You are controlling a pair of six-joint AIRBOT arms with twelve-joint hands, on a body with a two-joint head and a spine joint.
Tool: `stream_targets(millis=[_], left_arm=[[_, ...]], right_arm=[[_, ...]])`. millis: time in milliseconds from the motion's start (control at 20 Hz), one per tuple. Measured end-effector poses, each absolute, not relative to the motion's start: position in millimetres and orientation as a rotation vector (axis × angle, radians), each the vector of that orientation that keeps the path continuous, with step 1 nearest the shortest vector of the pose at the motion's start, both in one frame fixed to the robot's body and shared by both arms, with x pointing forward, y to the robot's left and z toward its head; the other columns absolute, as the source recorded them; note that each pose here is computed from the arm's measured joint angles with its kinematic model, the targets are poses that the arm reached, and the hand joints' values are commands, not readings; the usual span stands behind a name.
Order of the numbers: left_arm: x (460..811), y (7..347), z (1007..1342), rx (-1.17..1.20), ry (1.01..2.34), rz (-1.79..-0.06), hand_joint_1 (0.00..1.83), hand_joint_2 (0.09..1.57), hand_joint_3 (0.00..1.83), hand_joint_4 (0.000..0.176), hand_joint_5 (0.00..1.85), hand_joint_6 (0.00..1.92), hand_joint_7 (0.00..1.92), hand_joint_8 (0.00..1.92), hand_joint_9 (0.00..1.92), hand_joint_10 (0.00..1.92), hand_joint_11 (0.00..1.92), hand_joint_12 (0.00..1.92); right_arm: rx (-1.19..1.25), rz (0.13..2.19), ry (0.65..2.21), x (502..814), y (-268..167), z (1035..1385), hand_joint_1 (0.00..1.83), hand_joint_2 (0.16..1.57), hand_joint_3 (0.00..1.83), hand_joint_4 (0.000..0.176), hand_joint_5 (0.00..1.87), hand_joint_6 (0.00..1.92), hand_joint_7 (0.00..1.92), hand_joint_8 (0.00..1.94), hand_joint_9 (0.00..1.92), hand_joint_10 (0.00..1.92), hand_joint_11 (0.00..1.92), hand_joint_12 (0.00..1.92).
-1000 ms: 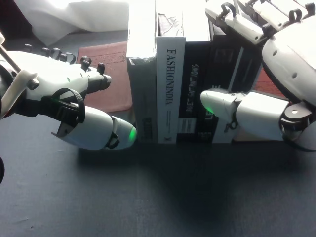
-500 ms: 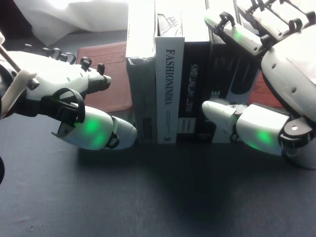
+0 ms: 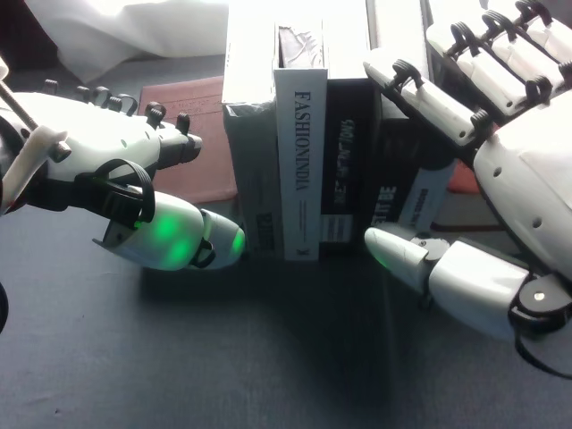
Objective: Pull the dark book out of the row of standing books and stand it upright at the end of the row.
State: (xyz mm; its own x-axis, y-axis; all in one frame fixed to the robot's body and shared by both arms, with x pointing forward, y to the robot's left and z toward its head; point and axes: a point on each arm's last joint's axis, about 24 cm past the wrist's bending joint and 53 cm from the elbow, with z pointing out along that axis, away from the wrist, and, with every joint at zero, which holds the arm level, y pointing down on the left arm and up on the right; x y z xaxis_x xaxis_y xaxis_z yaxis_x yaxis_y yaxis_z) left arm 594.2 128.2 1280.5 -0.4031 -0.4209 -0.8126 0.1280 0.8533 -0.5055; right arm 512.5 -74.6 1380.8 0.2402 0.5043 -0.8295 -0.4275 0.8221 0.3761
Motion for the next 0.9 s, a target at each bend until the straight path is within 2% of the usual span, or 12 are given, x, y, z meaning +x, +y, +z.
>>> stream_targets(millis=[900], left_arm=[[593.2, 127.2, 1278.8, -0.224, 1.907, -0.614, 0.0, 1.18, 0.0, 0.0, 0.05, 0.01, 0.01, 0.0, 0.0, 0.0, 0.02, 0.02]], right_arm=[[-0.085, 0.541, 1.242, 482.1, -56.5, 1343.5, 0.0, 1.14, 0.01, 0.0, 0.02, 0.0, 0.0, 0.0, 0.0, 0.0, 0.0, 0.0]])
